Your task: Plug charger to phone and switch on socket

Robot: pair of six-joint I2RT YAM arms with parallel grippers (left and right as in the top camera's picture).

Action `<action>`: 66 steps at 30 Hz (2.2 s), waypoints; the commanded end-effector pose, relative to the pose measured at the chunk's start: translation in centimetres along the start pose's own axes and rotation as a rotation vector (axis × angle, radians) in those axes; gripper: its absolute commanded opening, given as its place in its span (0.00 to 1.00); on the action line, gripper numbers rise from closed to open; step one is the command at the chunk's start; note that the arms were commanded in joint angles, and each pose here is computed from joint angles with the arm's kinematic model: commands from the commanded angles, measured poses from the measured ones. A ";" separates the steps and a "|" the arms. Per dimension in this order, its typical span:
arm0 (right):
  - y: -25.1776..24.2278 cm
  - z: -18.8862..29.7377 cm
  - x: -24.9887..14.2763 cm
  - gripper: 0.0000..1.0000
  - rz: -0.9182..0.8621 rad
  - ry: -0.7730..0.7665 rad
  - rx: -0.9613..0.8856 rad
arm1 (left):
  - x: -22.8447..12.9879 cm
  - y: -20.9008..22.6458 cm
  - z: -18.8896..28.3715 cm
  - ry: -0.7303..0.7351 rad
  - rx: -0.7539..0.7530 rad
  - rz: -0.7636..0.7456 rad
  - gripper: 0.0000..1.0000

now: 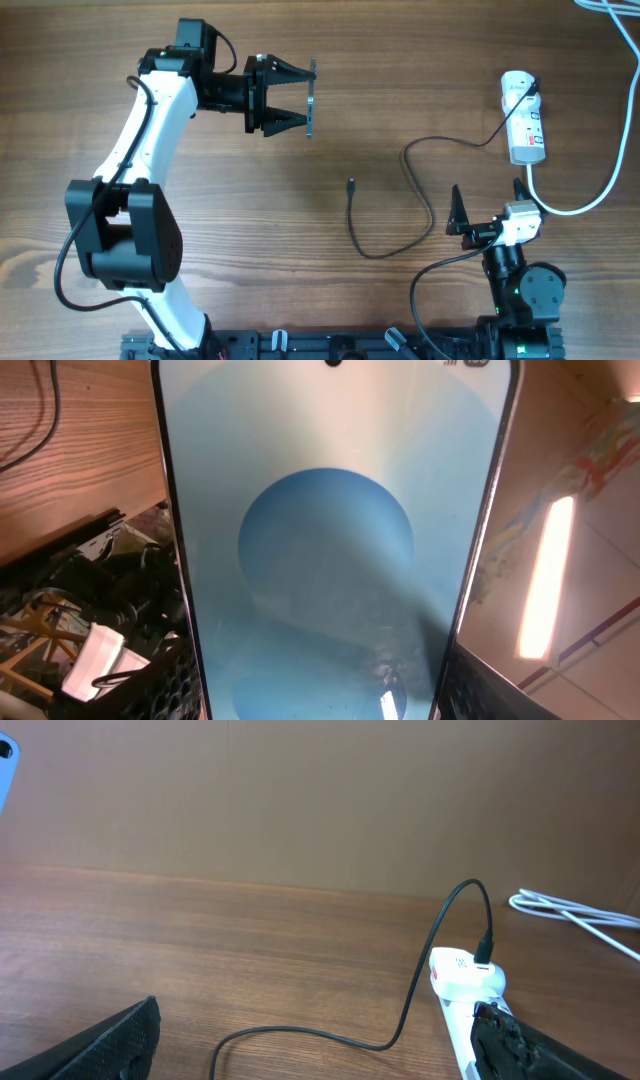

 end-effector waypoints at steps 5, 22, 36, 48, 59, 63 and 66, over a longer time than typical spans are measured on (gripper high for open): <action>0.0 0.0 0.1 1.00 -0.003 -0.009 -0.008 | -1.4 -2.1 0.2 0.027 -0.046 -0.060 0.62; 0.6 0.1 0.1 1.00 -0.004 -0.008 0.053 | -1.4 -2.1 0.2 0.027 -0.046 -0.060 0.62; 3.1 0.5 0.2 1.00 -1.216 0.188 0.262 | -1.4 -2.1 0.2 0.027 -0.046 -0.059 0.62; 6.5 4.3 12.0 1.00 -0.867 -0.081 0.651 | -1.7 -2.1 -0.9 0.053 -0.035 -0.065 0.62; 7.0 1.5 18.9 1.00 -0.577 0.466 0.280 | -1.4 -1.4 -1.5 0.017 0.041 -0.036 0.63; 7.8 -0.5 17.8 0.93 -0.732 0.660 0.318 | -1.1 -1.0 -1.5 -0.014 0.081 -0.016 0.63; 9.8 -1.2 18.0 0.84 -0.646 0.722 0.615 | -1.1 -1.0 -1.5 -0.013 0.080 -0.016 0.63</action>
Point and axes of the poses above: each gripper's point midway between its finger pads, its own z axis back along the fingers, its own y axis along the line the jaws close on, x = y × z, the point moved 7 cm from there along z, back along the fingers, and after that the axes turned 11 degrees about -z, right-handed, at the moved point
